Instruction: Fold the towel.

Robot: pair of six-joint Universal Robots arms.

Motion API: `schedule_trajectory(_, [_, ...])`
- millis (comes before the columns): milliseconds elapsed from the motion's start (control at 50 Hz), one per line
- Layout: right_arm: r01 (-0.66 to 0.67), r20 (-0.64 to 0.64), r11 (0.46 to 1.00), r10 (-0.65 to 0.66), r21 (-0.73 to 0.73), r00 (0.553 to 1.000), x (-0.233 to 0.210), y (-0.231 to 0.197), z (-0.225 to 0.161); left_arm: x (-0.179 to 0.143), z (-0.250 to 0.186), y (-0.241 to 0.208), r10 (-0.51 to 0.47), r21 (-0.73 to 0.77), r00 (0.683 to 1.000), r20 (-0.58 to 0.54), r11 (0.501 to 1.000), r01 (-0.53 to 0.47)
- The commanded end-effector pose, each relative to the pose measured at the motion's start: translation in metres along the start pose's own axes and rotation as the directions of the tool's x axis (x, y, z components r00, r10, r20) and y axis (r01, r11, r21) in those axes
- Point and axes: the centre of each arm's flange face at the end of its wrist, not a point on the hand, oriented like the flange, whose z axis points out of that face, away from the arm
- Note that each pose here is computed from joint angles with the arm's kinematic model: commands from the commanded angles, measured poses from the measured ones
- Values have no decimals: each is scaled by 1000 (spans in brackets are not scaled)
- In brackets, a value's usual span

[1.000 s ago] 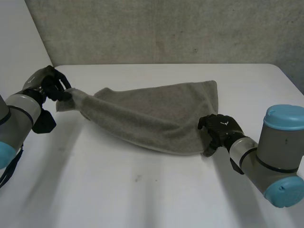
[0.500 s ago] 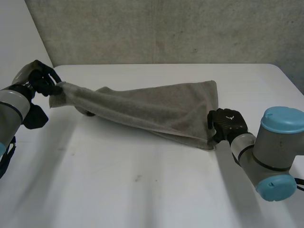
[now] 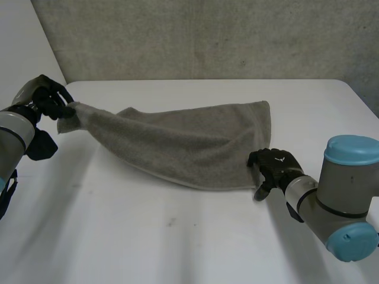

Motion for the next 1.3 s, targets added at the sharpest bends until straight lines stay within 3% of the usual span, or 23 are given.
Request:
schedule_trajectory(20, [6,-6,1000,-6,22,1000,1,2,7,0,0,0,-2,1,1000,2,1000,2])
schedule_trajectory(620, [13,-8,996,-13,88,1000,4,-5,29,-3,0,2,-7,-7,1000,9,1000,7])
schedule_trajectory(740, [22,-20,981,-18,195,1000,11,-58,17,-3,-1,3,-5,-13,1000,11,1000,6])
schedule_trajectory(840, [120,-61,906,-104,406,993,23,-157,-29,-2,-4,4,-8,-48,1000,-3,999,8])
schedule_trajectory(980, [235,-59,900,-230,367,971,29,-196,-58,1,-11,1,-12,-63,1000,-15,998,11])
schedule_trajectory(1080, [259,-19,930,-263,261,965,25,-187,-64,3,-15,-1,-10,-64,1000,-18,998,9])
schedule_trajectory(1120, [227,13,959,-232,173,973,25,-160,-51,3,-16,-1,-10,-61,1000,-20,998,9])
schedule_trajectory(1300, [103,42,983,-110,151,993,21,-106,-29,2,-15,-1,-10,-61,1000,-18,998,9])
